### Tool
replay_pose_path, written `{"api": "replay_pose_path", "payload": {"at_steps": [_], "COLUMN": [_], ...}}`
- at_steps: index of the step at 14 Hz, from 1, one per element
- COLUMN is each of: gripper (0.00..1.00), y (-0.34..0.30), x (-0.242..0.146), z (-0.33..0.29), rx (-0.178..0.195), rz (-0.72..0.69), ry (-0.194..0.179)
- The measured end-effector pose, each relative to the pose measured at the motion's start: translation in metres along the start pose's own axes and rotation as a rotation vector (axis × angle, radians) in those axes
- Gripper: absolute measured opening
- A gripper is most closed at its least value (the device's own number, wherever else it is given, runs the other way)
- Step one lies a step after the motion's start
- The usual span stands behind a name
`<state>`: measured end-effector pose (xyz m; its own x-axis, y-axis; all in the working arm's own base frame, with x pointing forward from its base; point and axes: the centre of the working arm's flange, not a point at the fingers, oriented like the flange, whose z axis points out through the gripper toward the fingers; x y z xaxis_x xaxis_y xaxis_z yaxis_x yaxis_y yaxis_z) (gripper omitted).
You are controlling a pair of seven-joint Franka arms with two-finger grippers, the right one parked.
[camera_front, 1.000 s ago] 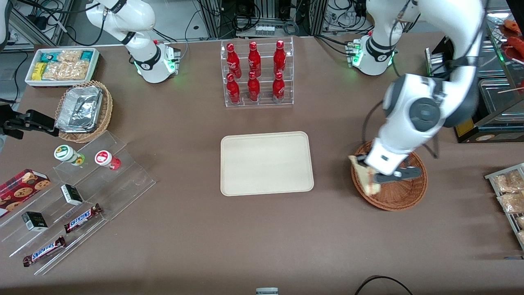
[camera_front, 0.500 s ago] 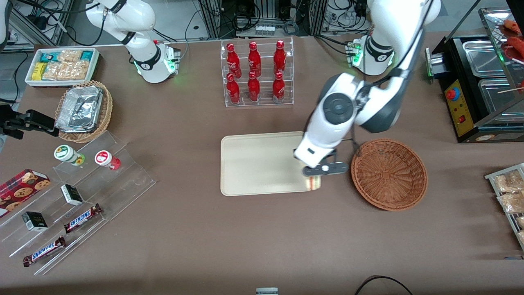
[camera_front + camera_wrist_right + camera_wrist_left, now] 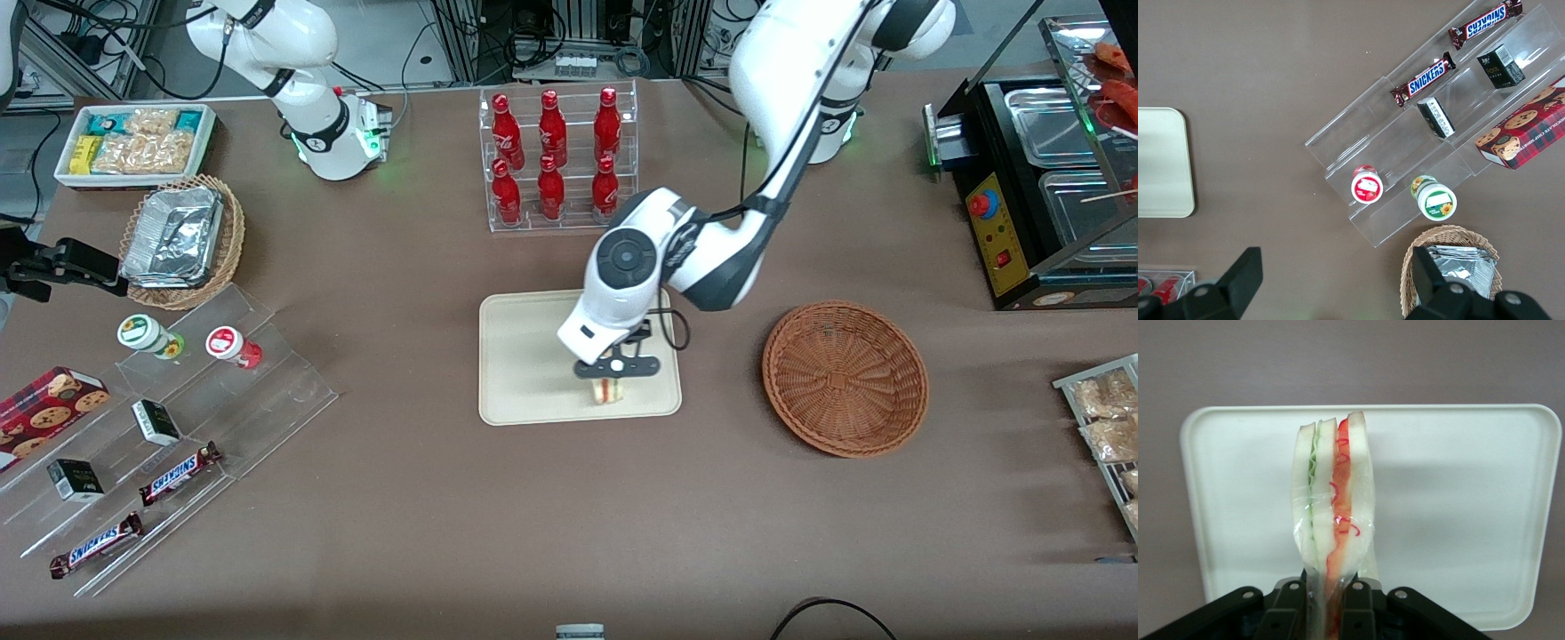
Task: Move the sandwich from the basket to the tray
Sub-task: 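Carry the held sandwich over the cream tray, then lower the sandwich onto the tray and open the left gripper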
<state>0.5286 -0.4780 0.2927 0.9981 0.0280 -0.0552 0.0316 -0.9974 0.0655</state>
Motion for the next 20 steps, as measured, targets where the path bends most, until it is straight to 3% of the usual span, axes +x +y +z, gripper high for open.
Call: {"api": "replay_pose_path", "payload": {"at_steps": [7, 15, 20], "gripper": [0.18, 0.21, 0.67], "y": [0.035, 0.037, 0.039], "x": [-0.026, -0.04, -0.039], "z": [0.038, 0.061, 0.057], "rx": [0.008, 0.061, 0.054], "rz": [0.052, 0.069, 0.07], "ry": [-0.016, -0.069, -0.062]}}
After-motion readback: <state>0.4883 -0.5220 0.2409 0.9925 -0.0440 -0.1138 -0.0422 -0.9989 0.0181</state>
